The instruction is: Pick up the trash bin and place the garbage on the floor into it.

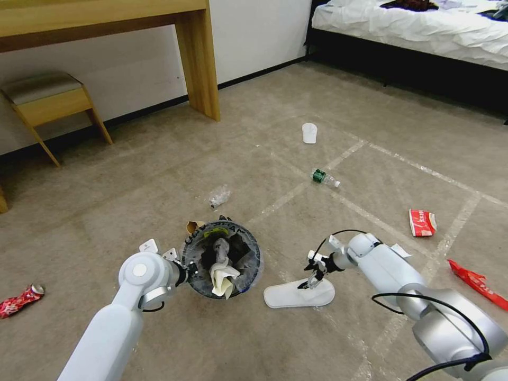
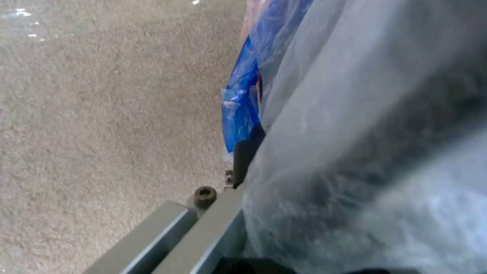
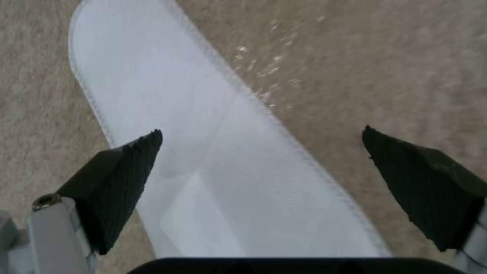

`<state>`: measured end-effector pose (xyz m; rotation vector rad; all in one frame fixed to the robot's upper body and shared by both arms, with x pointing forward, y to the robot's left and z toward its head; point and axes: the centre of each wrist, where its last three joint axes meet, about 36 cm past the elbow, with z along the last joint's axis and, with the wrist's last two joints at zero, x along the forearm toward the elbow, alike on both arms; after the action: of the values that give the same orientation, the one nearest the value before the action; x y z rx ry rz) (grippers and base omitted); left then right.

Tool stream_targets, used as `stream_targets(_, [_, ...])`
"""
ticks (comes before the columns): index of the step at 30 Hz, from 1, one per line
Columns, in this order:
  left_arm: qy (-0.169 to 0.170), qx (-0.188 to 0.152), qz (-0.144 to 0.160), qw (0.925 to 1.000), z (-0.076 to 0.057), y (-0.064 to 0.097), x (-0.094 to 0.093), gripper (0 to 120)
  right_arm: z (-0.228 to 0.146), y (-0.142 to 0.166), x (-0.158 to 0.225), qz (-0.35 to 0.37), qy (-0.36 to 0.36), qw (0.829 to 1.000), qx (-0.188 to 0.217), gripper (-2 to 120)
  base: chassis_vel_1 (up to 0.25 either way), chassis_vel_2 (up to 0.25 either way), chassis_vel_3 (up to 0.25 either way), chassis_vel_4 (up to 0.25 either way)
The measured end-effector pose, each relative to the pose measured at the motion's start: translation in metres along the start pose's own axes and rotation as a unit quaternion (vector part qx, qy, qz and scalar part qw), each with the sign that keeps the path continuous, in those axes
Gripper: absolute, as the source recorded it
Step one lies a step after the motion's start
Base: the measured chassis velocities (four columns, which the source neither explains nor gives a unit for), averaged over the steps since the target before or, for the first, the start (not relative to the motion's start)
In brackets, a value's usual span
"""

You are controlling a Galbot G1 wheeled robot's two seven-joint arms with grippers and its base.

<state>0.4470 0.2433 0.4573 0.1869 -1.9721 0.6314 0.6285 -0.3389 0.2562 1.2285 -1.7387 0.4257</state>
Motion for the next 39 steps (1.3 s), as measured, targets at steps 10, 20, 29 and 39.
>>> stream_targets(10, [0.0,0.001,0.004,1.0,0.0,0.0,-0.001,0,0.011,0.007,-0.013,0.001,0.026,1.0,0.017,100,0.0,0.0,0.0,0.0])
stream_targets(20, [-0.002,0.002,0.004,1.0,0.0,0.002,-0.002,0,0.021,0.016,-0.027,0.002,0.03,0.999,0.013,100,0.0,0.0,0.0,0.0])
stream_targets(29, [-0.001,0.004,0.004,1.0,0.001,0.002,-0.004,0,0.007,0.022,-0.04,0.01,0.017,1.0,0.018,100,0.0,0.0,0.0,0.0])
stream_targets(39, [-0.002,-0.003,-0.002,1.0,0.002,0.003,-0.004,0,0.004,0.019,-0.033,0.007,0.011,1.0,0.024,100,0.0,0.0,0.0,0.0])
